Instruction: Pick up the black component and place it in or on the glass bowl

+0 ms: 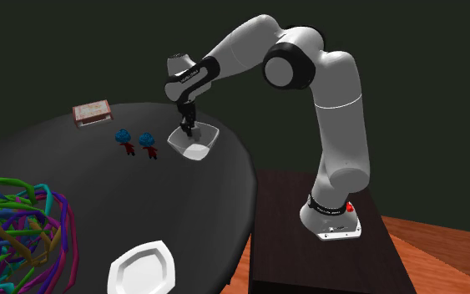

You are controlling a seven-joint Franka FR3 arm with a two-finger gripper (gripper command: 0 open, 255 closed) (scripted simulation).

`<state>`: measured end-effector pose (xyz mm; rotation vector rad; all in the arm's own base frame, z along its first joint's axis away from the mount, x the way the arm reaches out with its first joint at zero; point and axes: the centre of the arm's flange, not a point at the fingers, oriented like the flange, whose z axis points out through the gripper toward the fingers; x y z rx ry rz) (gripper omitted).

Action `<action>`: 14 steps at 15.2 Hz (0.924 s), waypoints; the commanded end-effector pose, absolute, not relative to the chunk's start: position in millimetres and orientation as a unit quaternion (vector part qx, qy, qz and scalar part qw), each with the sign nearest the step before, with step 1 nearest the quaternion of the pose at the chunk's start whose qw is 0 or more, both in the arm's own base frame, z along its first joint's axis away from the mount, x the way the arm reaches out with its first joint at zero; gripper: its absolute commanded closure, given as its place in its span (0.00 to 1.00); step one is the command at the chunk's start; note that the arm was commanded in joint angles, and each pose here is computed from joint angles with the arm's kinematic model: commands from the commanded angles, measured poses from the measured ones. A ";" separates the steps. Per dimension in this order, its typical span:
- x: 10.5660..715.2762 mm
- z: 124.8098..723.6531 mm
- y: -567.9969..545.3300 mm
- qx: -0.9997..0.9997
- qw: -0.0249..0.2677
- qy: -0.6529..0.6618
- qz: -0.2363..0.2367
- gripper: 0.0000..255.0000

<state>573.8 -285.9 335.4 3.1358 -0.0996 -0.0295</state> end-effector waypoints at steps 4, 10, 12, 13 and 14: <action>573.8 335.5 -285.9 0.999 0.002 -0.032 -0.009 0.00; 574.5 375.1 -285.7 0.999 0.002 -0.032 -0.009 0.00; 574.7 385.5 -285.7 0.999 0.002 -0.032 -0.009 0.00; 574.7 385.5 -285.7 0.999 0.002 -0.032 -0.009 0.00; 574.7 385.5 -285.7 0.999 0.002 -0.032 -0.009 0.00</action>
